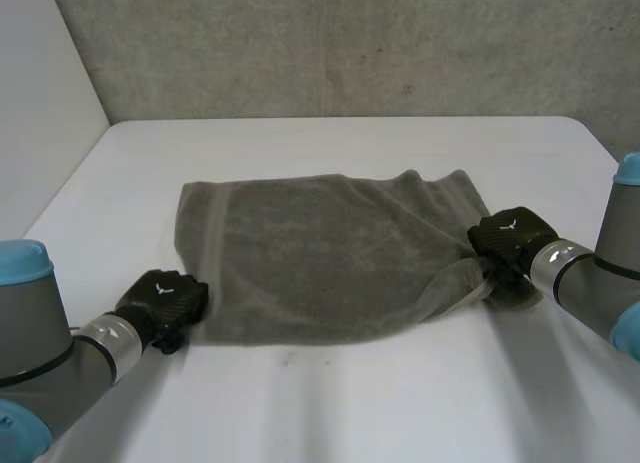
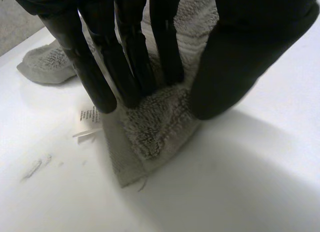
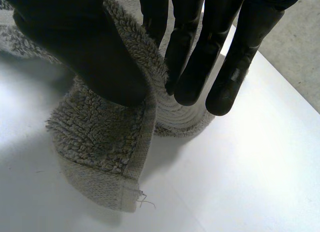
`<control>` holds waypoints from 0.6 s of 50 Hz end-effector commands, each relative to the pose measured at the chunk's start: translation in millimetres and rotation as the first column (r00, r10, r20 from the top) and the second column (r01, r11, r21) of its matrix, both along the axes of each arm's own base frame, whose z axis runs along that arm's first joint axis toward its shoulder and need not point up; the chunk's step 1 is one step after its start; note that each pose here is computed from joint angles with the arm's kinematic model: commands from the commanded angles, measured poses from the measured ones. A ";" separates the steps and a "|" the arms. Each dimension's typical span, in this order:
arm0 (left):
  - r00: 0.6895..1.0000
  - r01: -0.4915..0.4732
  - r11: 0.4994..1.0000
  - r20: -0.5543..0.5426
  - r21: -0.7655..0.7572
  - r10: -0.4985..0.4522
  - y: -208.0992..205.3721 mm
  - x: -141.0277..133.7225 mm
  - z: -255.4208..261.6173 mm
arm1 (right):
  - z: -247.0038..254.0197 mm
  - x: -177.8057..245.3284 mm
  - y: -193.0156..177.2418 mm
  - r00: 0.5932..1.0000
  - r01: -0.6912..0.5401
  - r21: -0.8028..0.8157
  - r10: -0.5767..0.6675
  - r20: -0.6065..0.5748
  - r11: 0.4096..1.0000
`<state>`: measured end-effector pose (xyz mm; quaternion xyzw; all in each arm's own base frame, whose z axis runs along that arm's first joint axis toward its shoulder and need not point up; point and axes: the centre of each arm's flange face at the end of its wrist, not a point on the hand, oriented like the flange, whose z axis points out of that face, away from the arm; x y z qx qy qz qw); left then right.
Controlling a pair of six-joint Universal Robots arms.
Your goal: Fold the towel.
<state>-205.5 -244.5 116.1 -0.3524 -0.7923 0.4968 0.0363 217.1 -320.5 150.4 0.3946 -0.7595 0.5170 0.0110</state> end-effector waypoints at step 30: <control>0.997 -0.054 0.933 -0.074 -0.357 0.030 21.9 13.0 145.3 | 123.5 -18.9 43.7 0.993 -0.028 -0.062 0.021 -0.114 0.998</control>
